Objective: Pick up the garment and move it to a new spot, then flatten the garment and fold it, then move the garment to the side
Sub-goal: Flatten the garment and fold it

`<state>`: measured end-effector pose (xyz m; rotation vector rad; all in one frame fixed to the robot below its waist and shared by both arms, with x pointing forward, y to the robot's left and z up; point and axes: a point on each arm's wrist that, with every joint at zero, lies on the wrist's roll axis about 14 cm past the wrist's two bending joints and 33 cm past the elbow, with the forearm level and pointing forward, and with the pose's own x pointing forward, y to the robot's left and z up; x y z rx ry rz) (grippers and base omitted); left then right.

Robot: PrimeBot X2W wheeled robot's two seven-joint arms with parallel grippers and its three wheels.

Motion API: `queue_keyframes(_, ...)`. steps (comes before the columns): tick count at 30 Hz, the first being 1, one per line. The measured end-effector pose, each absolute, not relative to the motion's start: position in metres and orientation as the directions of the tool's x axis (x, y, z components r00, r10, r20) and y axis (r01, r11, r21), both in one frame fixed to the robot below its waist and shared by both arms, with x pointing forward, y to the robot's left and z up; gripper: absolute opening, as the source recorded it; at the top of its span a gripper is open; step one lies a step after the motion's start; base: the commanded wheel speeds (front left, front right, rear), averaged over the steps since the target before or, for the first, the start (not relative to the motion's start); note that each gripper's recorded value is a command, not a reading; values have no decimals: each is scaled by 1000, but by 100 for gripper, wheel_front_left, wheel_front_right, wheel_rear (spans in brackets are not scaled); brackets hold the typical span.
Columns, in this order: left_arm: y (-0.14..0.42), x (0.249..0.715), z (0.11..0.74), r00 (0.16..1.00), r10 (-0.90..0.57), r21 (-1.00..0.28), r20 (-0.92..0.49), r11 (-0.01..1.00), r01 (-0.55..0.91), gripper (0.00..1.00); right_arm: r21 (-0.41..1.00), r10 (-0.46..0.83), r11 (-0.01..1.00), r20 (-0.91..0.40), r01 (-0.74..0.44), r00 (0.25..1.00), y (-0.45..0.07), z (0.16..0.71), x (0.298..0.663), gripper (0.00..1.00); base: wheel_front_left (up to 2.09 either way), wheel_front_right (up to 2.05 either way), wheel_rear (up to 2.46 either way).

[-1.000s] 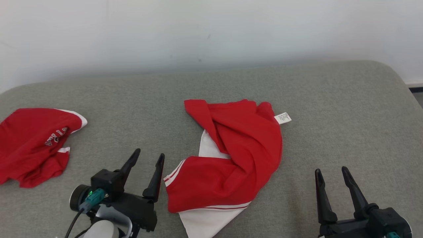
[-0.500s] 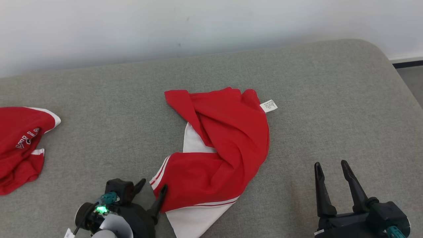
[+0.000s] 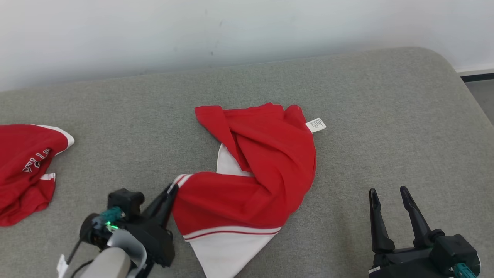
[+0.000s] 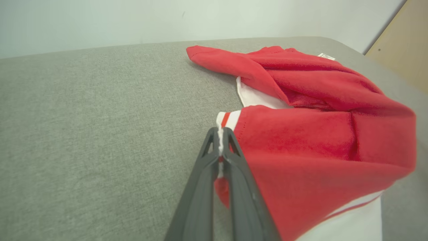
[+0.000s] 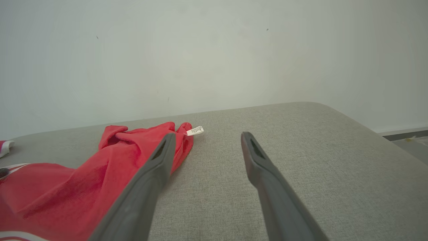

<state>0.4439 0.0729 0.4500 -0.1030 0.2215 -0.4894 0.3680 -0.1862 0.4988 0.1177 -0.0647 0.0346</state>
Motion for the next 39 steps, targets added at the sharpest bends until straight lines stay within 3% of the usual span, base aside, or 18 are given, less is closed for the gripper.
queue_keyframes(12, 157, 501, 514, 951, -308, -13, -36, 951, 307, 0, 124, 45, 991, 70, -53, 997, -181, 500, 373, 100, 0, 0, 0)
queue_keyframes(18, 191, 508, 492, 968, -227, 8, -109, 973, 229, 1, 122, 28, 992, 66, -36, 997, -187, 499, 372, 100, 0, 0, 0)
queue_keyframes(19, 193, 509, 491, 969, -221, 8, -110, 975, 223, 25, 123, 25, 992, 65, -32, 998, -188, 499, 372, 100, 0, 0, 0)
queue_keyframes(20, 194, 510, 491, 971, -214, 8, -109, 976, 216, 100, 124, 22, 992, 64, -30, 998, -189, 498, 371, 100, 0, 0, 0)
queue_keyframes(26, 198, 509, 528, 983, -180, 7, 23, 984, 180, 100, 131, 26, 991, 69, -35, 997, -187, 500, 371, 100, 0, 0, 0)
queue_keyframes(39, 217, 432, 550, 984, -73, -23, 164, 997, 77, 100, 154, 89, 982, 114, -106, 989, -165, 513, 372, 100, 0, 0, 0)
